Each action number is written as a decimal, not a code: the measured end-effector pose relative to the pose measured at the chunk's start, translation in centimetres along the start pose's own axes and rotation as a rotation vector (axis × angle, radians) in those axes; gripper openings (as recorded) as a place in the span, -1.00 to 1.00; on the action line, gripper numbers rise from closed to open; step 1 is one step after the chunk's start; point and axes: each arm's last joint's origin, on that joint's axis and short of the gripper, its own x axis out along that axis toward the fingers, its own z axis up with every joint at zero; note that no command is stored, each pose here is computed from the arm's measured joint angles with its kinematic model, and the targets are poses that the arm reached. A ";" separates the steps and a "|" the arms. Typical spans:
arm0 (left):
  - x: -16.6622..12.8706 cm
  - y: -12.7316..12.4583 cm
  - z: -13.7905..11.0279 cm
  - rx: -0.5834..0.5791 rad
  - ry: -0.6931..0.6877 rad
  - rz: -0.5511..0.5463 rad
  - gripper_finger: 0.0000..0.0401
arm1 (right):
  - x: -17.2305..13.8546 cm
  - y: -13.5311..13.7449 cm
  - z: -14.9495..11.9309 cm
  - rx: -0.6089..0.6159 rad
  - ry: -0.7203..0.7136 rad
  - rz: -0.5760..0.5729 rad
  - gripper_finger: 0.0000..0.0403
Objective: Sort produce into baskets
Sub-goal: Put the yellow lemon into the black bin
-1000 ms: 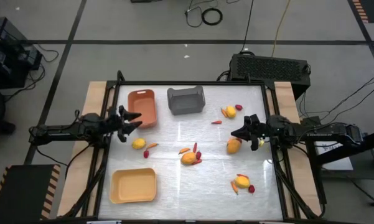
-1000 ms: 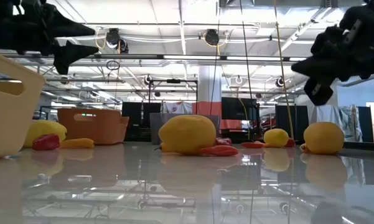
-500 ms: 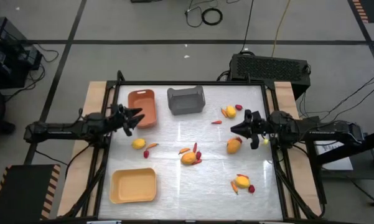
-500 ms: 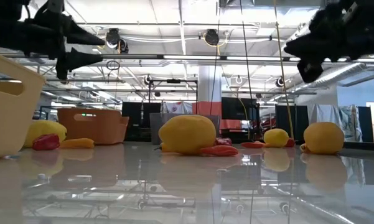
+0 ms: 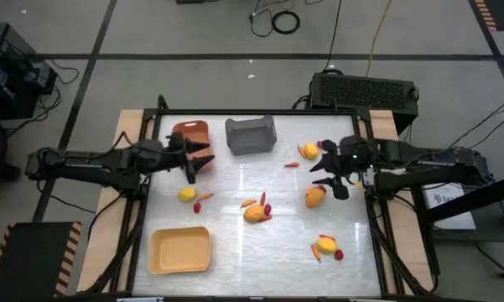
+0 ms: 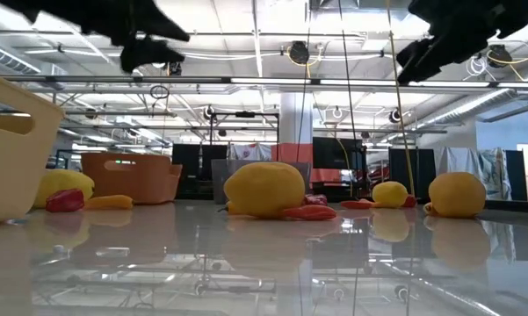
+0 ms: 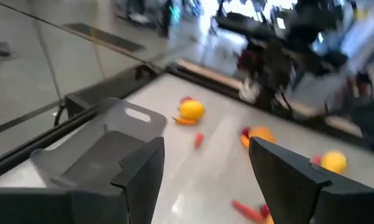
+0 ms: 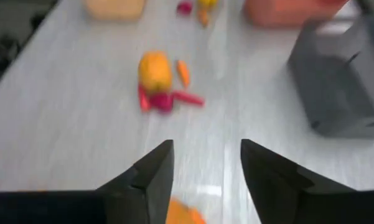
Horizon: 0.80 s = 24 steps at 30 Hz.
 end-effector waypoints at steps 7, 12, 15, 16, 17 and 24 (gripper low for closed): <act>1.3 -1.5 2.9 0.128 0.124 -0.094 0.21 | 1.8 0.6 1.5 0.000 0.292 0.083 0.14; 1.8 -1.5 1.8 0.196 0.256 -0.110 0.21 | 4.0 1.6 1.4 -0.004 0.487 0.133 0.29; 1.9 -1.5 1.2 0.207 0.316 -0.122 0.21 | 5.6 2.1 1.0 -0.016 0.572 0.079 0.39; 2.0 -1.4 1.0 0.218 0.335 -0.123 0.21 | 6.1 2.2 0.9 -0.028 0.596 0.065 0.43; 2.1 -1.4 0.9 0.233 0.349 -0.126 0.21 | 6.6 2.4 0.8 -0.041 0.621 0.053 0.46; 3.4 -1.5 0.0 0.263 0.402 -0.121 0.25 | 9.6 3.0 -0.4 -0.039 0.771 0.049 0.66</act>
